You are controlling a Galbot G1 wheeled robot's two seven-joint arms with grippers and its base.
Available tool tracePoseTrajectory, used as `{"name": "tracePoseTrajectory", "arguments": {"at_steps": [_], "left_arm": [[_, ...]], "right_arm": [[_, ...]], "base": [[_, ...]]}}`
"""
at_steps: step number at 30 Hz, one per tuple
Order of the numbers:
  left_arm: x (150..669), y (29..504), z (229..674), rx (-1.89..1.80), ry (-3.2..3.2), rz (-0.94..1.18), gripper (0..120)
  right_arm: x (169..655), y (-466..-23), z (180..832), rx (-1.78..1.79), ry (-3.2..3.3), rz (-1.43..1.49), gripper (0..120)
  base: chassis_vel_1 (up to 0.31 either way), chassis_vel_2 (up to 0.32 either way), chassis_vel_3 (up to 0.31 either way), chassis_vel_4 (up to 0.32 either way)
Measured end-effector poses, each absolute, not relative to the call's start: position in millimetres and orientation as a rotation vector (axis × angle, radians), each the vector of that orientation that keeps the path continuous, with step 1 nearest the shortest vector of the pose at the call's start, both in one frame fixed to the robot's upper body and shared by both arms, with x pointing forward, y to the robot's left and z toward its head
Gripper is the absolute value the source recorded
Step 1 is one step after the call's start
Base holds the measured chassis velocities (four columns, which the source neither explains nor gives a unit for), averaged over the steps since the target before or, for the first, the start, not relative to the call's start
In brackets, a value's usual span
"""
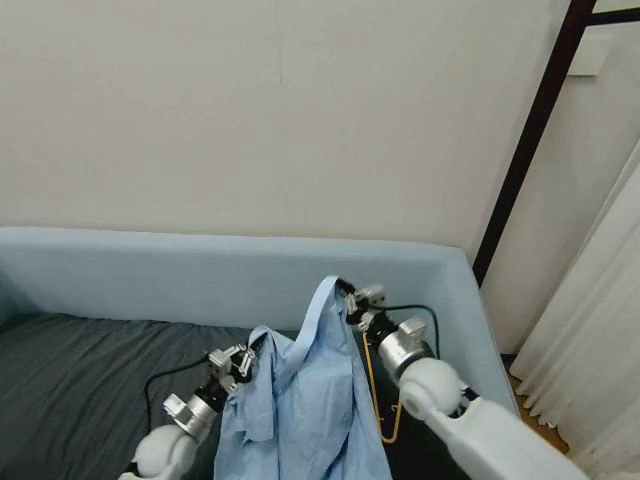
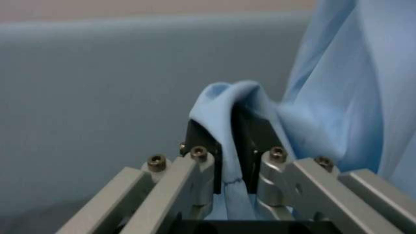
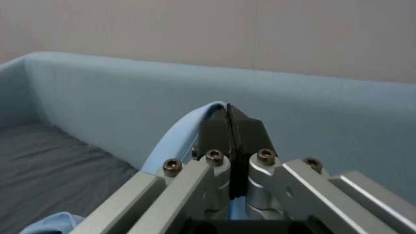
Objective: Pick up the clothes from the sofa and hang them on the clothes hanger.
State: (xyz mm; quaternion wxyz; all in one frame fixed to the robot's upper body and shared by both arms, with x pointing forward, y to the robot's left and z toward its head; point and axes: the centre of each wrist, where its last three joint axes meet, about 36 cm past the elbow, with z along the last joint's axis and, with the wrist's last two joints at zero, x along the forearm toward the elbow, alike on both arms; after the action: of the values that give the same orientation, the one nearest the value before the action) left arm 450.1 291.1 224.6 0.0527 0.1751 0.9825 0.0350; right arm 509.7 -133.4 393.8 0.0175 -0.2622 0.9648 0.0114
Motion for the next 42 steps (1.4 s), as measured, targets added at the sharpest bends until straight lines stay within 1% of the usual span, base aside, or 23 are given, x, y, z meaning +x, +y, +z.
{"name": "tracePoseTrajectory", "arguments": {"at_steps": [1, 3, 5, 6, 7, 11, 12, 14, 16, 17, 19, 22, 23, 25, 29, 32, 33, 35, 36, 38, 40, 41, 42], "left_arm": [[450.1, 291.1, 224.6, 0.532, 2.987, 0.107, 15], [446.5, 286.2, 199.3, 0.301, 3.110, 0.308, 24], [448.3, 294.0, 183.8, 0.104, 3.174, 0.431, 32], [451.2, 299.7, 180.2, 0.016, 3.187, 0.460, 38], [451.2, 299.7, 180.2, 0.016, 3.187, 0.460, 38], [464.2, 323.6, 184.5, -0.274, 3.168, 0.469, 56], [464.2, 323.6, 184.5, -0.274, 3.168, 0.469, 56], [462.6, 329.0, 192.4, -0.304, 3.155, 0.441, 65], [452.3, 331.7, 193.7, -0.246, 3.162, 0.431, 73], [452.3, 331.7, 193.7, -0.246, 3.162, 0.431, 73], [441.2, 332.9, 188.7, -0.184, 3.174, 0.445, 81], [429.2, 339.5, 181.7, -0.196, 3.194, 0.507, 94], [429.2, 339.5, 181.7, -0.196, 3.194, 0.507, 94], [423.3, 344.6, 180.4, -0.269, 3.202, 0.559, 99], [413.2, 338.5, 189.8, -0.257, 3.176, 0.538, 100], [390.8, 313.1, 210.9, 0.024, 3.118, 0.292, 100], [390.8, 313.1, 210.9, 0.024, 3.118, 0.292, 100], [383.2, 297.4, 215.6, 0.168, 3.073, 0.200, 100], [381.8, 292.0, 215.6, 0.214, 3.059, 0.180, 100], [386.4, 275.6, 207.7, 0.434, 2.975, 0.124, 100], [388.8, 274.6, 205.9, 0.468, 2.959, 0.123, 100], [403.9, 272.4, 199.7, 0.635, 2.891, 0.137, 100], [412.2, 272.1, 197.7, 0.709, 2.866, 0.147, 100]], "right_arm": [[509.7, -133.4, 393.8, -0.815, 2.998, 0.036, 0], [520.0, -127.2, 376.6, -0.818, 2.996, 0.006, 0], [529.5, -123.9, 367.1, -0.803, 2.998, -0.010, 0], [533.8, -122.1, 365.1, -0.795, 2.998, -0.010, 0], [533.8, -122.1, 365.1, -0.795, 2.998, -0.010, 0], [545.7, -115.0, 365.4, -0.779, 2.981, 0.013, 0], [545.7, -115.0, 365.4, -0.779, 2.981, 0.013, 0], [548.8, -112.8, 367.5, -0.769, 2.974, 0.030, 0], [551.1, -111.6, 367.1, -0.758, 2.976, 0.033, 0], [551.1, -111.6, 367.1, -0.758, 2.976, 0.033, 0], [554.5, -111.6, 366.9, -0.723, 2.984, 0.026, 0], [561.1, -112.1, 372.6, -0.642, 3.007, 0.033, 0], [561.1, -112.1, 372.6, -0.642, 3.007, 0.033, 0], [564.5, -113.7, 377.0, -0.623, 3.006, 0.042, 0], [565.6, -114.2, 380.0, -0.624, 3.000, 0.047, 0], [565.3, -113.0, 382.6, -0.628, 2.992, 0.054, 0], [565.3, -113.0, 382.6, -0.628, 2.992, 0.054, 0], [564.4, -112.9, 383.6, -0.631, 2.987, 0.056, 0], [563.8, -113.1, 383.6, -0.633, 2.986, 0.055, 0], [560.8, -114.7, 383.6, -0.644, 2.983, 0.050, 0], [560.4, -115.0, 383.7, -0.645, 2.982, 0.049, 0], [559.2, -116.8, 384.0, -0.651, 2.980, 0.041, 0], [558.9, -117.7, 384.3, -0.651, 2.979, 0.038, 0]], "base": [[0.000, 0.000, 0.000, 0.000], [0.000, 0.000, 0.000, 0.000], [0.000, 0.000, 0.000, 0.000], [0.000, 0.000, 0.000, 0.000], [0.000, 0.000, 0.000, 0.000], [0.000, 0.000, 0.000, 0.000], [0.000, 0.000, 0.000, 0.000], [0.000, 0.000, 0.000, 0.000], [0.000, 0.000, 0.000, 0.000], [0.000, 0.000, 0.000, 0.000], [0.000, 0.000, 0.000, 0.000], [0.000, 0.000, 0.000, 0.000], [0.000, 0.000, 0.000, 0.000], [0.000, 0.000, 0.000, 0.000], [0.000, 0.000, 0.000, 0.000], [0.000, 0.000, 0.000, 0.000], [0.000, 0.000, 0.000, 0.000], [0.000, 0.000, 0.000, 0.000], [0.000, 0.000, 0.000, 0.000], [0.000, 0.000, 0.000, 0.000], [0.000, 0.000, 0.000, 0.000], [0.000, 0.000, 0.000, 0.000], [0.000, 0.000, 0.000, 0.000]]}}
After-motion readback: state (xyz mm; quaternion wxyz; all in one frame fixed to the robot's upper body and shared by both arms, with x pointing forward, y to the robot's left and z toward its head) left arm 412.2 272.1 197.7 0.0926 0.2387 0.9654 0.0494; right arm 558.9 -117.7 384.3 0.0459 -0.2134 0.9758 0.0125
